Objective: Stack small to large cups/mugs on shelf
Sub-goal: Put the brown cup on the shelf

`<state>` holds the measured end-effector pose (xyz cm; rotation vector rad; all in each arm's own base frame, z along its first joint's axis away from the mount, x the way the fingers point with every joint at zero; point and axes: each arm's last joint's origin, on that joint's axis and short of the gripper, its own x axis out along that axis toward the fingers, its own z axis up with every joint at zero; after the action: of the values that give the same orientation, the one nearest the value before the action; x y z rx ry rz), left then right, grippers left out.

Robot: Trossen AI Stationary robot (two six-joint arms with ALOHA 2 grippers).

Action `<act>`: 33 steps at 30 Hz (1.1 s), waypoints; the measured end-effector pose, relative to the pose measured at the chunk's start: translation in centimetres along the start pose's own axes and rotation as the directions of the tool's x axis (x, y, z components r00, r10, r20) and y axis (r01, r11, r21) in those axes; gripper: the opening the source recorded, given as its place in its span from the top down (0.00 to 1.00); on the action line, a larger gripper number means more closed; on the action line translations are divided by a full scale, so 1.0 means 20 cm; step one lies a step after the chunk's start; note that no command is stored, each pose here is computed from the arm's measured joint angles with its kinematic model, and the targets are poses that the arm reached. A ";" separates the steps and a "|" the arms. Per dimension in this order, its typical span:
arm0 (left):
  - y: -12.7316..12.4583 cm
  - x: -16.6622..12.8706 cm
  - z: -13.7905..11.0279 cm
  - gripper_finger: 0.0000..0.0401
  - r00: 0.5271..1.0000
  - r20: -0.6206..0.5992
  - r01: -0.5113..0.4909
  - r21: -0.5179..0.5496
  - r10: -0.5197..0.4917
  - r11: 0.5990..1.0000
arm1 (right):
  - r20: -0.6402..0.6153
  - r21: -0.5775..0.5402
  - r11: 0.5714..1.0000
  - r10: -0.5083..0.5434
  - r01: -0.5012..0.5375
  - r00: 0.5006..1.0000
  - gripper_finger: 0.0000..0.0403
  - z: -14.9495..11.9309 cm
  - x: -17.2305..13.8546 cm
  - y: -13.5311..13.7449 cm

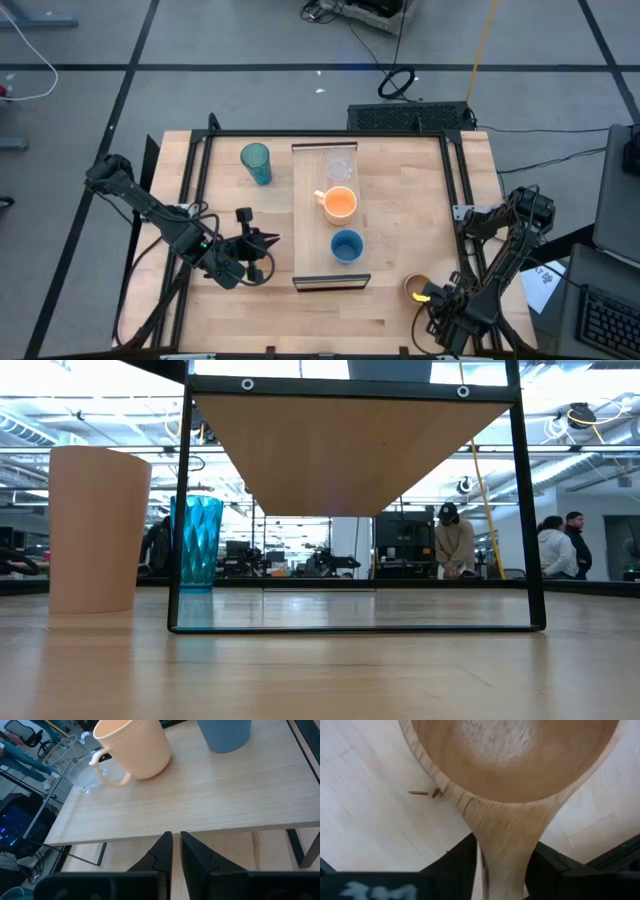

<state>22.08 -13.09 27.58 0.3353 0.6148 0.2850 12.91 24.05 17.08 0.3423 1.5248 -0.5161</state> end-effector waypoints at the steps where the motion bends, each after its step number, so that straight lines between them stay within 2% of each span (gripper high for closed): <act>1: 0.00 0.00 0.00 0.91 1.000 0.000 0.000 0.000 0.000 1.000 | 0.000 0.000 1.000 -0.001 0.001 1.000 0.70 0.00 0.00 0.00; 6: 0.00 0.00 0.00 0.91 1.000 0.000 0.000 0.000 0.000 1.000 | 0.000 0.000 1.000 0.005 -0.005 1.000 0.80 0.00 0.00 0.00; 14: 0.00 0.00 0.00 0.91 1.000 0.000 0.000 -0.003 0.000 1.000 | -0.002 0.011 1.000 0.026 -0.026 1.000 0.80 0.00 0.00 0.01; 23: 0.00 0.00 0.00 0.91 1.000 0.000 0.001 -0.007 -0.001 1.000 | -0.006 0.093 0.986 0.139 -0.138 0.990 0.80 0.03 -0.12 -0.04; 33: 0.00 0.00 0.00 0.91 1.000 0.000 0.002 -0.014 -0.002 1.000 | 0.140 0.110 0.963 0.232 -0.248 0.963 0.80 0.06 -0.26 -0.13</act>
<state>22.08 -13.11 27.58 0.3213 0.6124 0.2872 12.72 21.74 22.59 0.5754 1.3094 -0.4343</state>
